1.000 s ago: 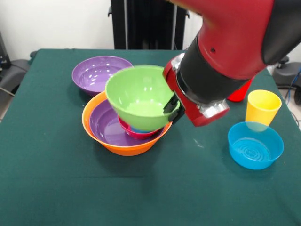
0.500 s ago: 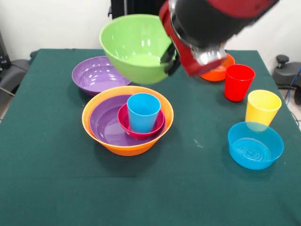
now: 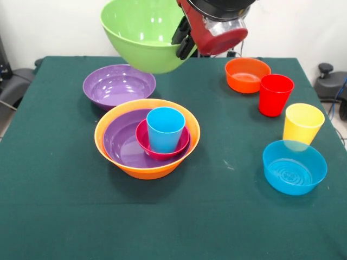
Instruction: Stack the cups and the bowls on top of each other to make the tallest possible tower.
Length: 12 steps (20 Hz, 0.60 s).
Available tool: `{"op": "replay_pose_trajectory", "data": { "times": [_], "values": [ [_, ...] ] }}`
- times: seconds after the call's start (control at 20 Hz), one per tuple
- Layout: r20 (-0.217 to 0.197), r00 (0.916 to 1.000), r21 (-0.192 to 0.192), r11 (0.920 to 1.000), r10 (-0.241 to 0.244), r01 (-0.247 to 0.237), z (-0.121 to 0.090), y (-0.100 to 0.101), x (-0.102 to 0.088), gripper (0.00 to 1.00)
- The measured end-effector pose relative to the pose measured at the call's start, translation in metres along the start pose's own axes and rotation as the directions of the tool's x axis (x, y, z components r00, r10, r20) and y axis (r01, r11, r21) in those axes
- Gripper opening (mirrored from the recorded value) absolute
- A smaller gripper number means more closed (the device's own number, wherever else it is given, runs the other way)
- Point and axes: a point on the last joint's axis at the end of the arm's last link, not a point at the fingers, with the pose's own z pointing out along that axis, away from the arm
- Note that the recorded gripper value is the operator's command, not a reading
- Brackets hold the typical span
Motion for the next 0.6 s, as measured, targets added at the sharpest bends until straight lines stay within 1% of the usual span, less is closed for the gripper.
{"op": "replay_pose_trajectory", "data": {
  "times": [0.25,0.35,0.45,0.55,0.6],
  "values": [
    [-0.014,0.9999,-0.022,0.9998,0.001,-0.002,0.004,-0.001,0.006,0.00],
    [-0.016,0.9999,-0.024,0.9997,-0.002,0.002,0.004,0.000,0.009,0.00],
    [-0.015,0.9998,-0.026,0.9996,-0.014,0.014,0.003,0.004,0.018,0.00],
    [-0.012,0.9997,-0.025,0.9995,-0.020,0.020,0.003,0.006,0.022,0.00],
    [-0.005,0.9995,-0.024,0.9992,-0.032,0.032,0.003,0.011,0.029,0.00]
  ]
}}
